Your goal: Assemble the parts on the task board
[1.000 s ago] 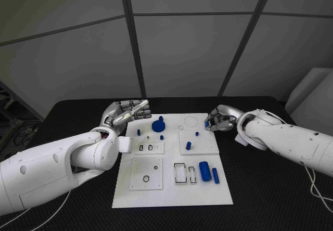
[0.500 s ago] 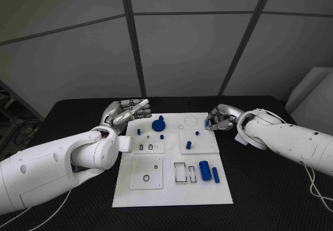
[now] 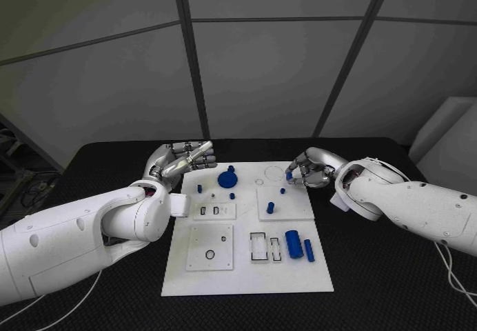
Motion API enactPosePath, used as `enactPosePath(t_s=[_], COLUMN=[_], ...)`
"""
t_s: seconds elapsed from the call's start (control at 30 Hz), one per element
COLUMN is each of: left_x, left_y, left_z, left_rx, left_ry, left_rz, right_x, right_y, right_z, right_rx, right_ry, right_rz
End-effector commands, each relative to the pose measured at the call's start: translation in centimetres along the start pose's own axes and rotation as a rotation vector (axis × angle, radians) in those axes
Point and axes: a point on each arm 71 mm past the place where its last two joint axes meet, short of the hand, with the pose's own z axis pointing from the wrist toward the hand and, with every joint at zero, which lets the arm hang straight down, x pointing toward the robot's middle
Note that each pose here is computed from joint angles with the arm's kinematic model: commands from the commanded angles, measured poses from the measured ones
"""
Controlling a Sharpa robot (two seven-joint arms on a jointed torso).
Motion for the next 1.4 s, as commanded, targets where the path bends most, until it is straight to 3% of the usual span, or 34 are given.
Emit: enactPosePath(t_s=[0.03,0.67,1.13,1.4], left_x=[-0.09,-0.43,-0.67,-0.77], left_y=[-0.17,-0.12,0.06,0.11], left_z=[0.06,0.25,0.56,0.67], left_rx=[0.014,0.016,0.012,0.013], left_ry=[0.009,-0.004,-0.019,-0.023], left_rz=[0.003,0.010,0.017,0.018], right_x=[0.0,6.0,10.0,11.1], right_y=[1.9,12.4,14.5,14.6], right_z=[0.2,3.3,3.5,3.4], right_rx=[0.027,-0.109,-0.142,-0.144], right_ry=[-0.053,0.075,0.176,0.183], right_rz=[0.009,-0.025,-0.091,-0.103])
